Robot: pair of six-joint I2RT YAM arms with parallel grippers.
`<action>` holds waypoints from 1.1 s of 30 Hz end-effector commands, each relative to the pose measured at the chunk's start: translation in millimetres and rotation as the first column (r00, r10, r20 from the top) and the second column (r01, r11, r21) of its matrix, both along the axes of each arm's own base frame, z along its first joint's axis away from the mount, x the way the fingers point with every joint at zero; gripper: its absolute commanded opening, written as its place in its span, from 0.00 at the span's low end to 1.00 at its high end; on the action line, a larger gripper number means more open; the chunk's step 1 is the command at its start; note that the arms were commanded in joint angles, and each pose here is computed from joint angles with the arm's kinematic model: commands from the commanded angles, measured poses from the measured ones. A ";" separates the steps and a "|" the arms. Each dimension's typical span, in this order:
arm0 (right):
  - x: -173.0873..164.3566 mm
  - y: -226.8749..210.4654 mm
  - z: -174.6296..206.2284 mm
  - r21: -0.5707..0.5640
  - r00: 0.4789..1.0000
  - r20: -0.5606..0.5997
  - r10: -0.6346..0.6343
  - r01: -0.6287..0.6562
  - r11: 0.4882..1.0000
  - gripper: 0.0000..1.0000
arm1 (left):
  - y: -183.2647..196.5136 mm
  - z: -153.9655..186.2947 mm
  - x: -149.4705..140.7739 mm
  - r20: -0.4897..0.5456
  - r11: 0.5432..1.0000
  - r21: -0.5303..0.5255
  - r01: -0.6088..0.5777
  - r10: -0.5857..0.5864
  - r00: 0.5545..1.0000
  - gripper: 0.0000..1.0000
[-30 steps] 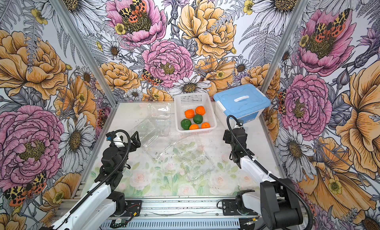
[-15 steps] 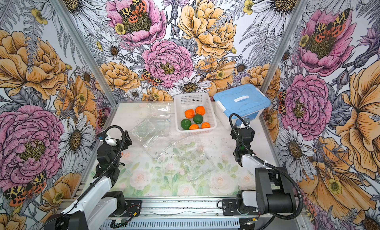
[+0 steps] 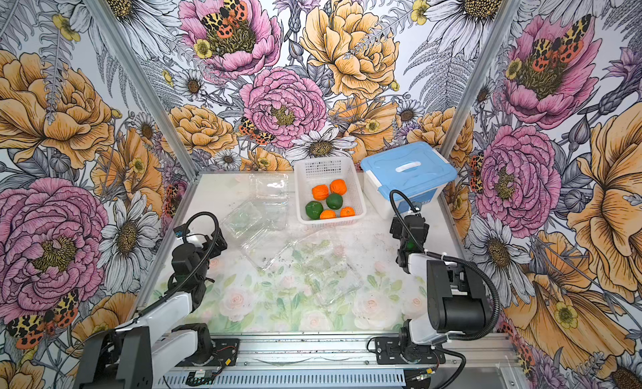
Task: Take oranges out of containers
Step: Reset both arms
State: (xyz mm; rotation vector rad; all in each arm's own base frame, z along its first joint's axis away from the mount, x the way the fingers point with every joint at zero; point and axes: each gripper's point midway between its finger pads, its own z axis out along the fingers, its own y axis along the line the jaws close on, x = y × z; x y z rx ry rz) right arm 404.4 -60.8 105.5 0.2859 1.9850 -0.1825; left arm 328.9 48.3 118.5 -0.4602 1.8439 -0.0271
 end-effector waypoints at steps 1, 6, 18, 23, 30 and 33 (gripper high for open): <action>2.7 8.5 15.6 0.002 0.997 0.071 0.039 -0.039 0.999 0.84 | -2.4 18.0 14.5 0.040 0.999 0.023 0.037 -0.038 0.998 0.99; 5.9 32.5 11.6 -0.062 0.989 0.068 0.132 -0.128 0.990 0.88 | -6.3 18.0 22.2 0.042 0.997 0.029 0.069 -0.070 0.997 0.99; -13.3 13.7 11.5 -0.071 0.983 0.185 0.013 0.000 0.997 1.00 | -12.0 15.3 37.7 0.016 0.993 0.034 0.117 -0.118 0.993 0.99; -13.9 15.5 10.9 -0.081 0.984 0.178 0.012 0.003 0.997 1.00 | -10.4 15.1 48.1 0.015 0.993 0.037 0.114 -0.114 0.993 0.99; -10.9 15.0 10.6 -0.082 0.986 0.167 0.007 0.006 0.997 0.99 | -13.2 9.0 64.4 -0.028 0.989 0.032 0.142 -0.141 0.990 0.99; -11.3 14.8 10.0 -0.080 0.986 0.165 0.006 0.007 0.997 1.00 | -14.5 11.4 62.1 -0.014 0.988 0.037 0.149 -0.149 0.989 0.99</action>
